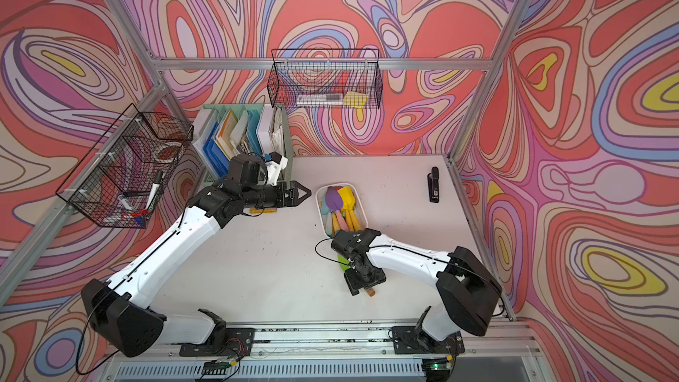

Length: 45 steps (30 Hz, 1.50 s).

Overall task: Put the shovel into the storage box
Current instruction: Pick up the shovel from the center of the board.

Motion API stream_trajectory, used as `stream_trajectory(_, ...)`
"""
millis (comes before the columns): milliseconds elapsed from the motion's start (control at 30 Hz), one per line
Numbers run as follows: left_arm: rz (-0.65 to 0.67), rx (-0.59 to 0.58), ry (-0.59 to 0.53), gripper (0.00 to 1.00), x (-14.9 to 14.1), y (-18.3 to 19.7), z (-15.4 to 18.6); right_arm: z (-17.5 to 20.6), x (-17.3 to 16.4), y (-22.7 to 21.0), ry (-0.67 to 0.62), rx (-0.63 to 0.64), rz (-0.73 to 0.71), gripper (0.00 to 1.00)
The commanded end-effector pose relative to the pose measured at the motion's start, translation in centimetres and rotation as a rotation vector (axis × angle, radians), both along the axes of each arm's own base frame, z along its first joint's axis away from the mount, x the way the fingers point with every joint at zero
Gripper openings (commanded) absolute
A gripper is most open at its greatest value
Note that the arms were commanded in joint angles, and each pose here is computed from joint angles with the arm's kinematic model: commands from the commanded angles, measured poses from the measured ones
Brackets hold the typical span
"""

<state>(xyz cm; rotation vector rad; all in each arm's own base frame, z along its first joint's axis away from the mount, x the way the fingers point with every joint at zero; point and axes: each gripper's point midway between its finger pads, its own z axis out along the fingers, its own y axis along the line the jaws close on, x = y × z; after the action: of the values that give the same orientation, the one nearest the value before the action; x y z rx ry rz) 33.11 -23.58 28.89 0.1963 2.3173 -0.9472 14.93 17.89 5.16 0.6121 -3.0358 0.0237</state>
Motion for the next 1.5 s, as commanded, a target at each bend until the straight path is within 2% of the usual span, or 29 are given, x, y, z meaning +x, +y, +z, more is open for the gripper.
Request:
stream_trajectory(0, 0.004, -0.028, -0.032, 0.85, -0.2, 0.2, 1.0, -0.2, 1.6, 0.1, -0.094, 0.0, -0.021, 0.68)
stream_trajectory(233, 0.005, -0.033, -0.023, 0.85, -0.1, 0.0, 0.7, -2.1, 1.9, 0.3, -0.097, -0.005, -0.01, 0.67)
stream_trajectory(367, 0.003, -0.033, -0.022, 0.85, -0.1, 0.0, 0.7, -2.9, 1.5, 0.2, -0.09, 0.004, -0.021, 0.61)
stream_trajectory(1067, -0.005, -0.054, -0.014, 0.85, -0.8, 0.0, 1.2, -3.3, 0.6, 0.8, -0.068, 0.05, -0.031, 0.05)
stream_trajectory(1100, -0.004, -0.056, -0.012, 0.85, -0.9, 0.0, 1.1, -3.1, 0.5, 0.9, -0.065, 0.051, -0.027, 0.01)
stream_trajectory(1300, -0.023, -0.072, 0.026, 0.85, -1.6, -0.4, 0.2, -1.1, -0.2, 1.0, -0.063, 0.05, -0.019, 0.0)
stream_trajectory(1467, -0.037, -0.068, 0.064, 0.85, -2.1, -1.0, -1.4, 1.7, -0.7, -0.1, -0.103, 0.052, -0.074, 0.0)
